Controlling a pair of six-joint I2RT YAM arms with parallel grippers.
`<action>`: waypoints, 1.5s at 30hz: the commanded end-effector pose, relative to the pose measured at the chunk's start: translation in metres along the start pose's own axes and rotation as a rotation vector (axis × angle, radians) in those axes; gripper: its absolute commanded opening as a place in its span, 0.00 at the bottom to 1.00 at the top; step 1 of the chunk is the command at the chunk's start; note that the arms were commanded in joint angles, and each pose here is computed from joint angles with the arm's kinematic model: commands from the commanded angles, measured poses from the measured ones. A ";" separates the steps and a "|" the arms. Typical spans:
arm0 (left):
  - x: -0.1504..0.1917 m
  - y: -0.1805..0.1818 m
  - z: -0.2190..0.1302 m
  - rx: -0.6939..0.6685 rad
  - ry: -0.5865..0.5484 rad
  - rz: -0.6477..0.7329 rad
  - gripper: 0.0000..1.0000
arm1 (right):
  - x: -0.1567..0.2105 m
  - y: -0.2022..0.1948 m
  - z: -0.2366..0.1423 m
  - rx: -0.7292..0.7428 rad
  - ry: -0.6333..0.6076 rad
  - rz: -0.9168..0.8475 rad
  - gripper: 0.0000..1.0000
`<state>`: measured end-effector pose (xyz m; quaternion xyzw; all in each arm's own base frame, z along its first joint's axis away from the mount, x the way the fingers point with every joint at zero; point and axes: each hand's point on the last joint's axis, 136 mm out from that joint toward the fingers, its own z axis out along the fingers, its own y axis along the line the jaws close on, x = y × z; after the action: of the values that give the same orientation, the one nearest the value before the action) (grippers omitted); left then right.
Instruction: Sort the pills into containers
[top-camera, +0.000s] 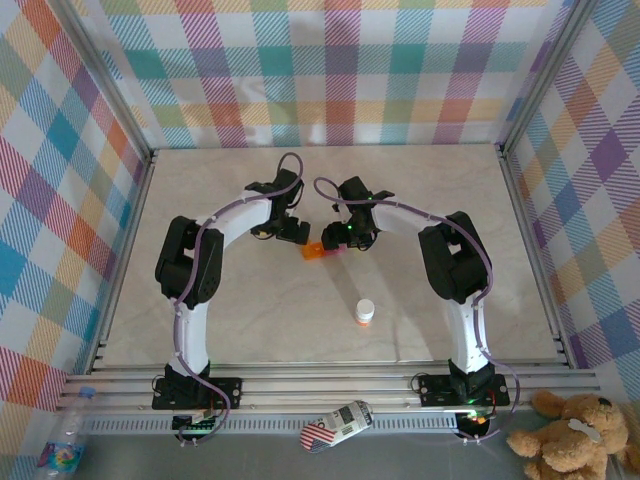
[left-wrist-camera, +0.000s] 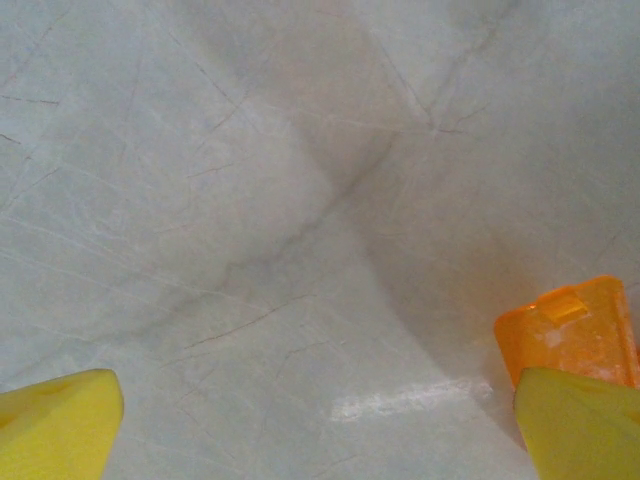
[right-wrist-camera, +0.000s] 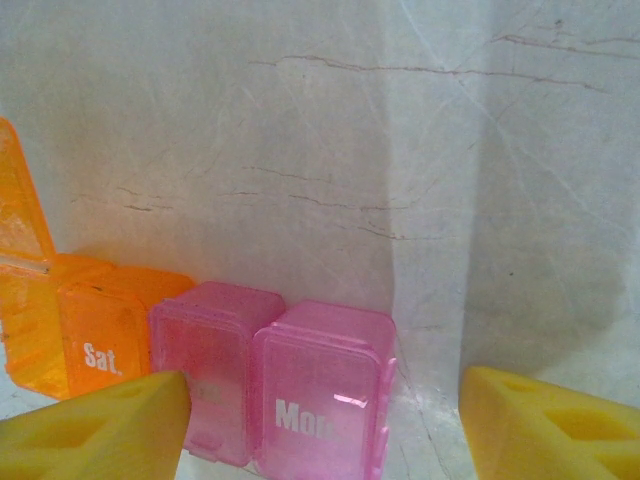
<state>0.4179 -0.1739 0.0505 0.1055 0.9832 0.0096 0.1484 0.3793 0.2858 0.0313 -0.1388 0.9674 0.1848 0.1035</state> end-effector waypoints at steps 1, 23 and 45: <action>-0.005 0.001 0.004 0.008 -0.004 -0.023 1.00 | 0.024 -0.012 0.025 0.020 0.088 0.040 0.71; -0.035 -0.002 -0.061 0.086 -0.121 -0.070 1.00 | -0.023 0.028 -0.064 -0.034 -0.054 0.009 0.73; 0.028 0.003 -0.145 0.259 -0.319 -0.253 1.00 | 0.025 -0.001 -0.130 0.087 -0.222 0.059 0.99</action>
<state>0.3475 -0.1575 0.1652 0.0230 0.9593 -0.1074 0.2601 0.3358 0.2395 0.1312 -0.1049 0.9623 0.1743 0.1807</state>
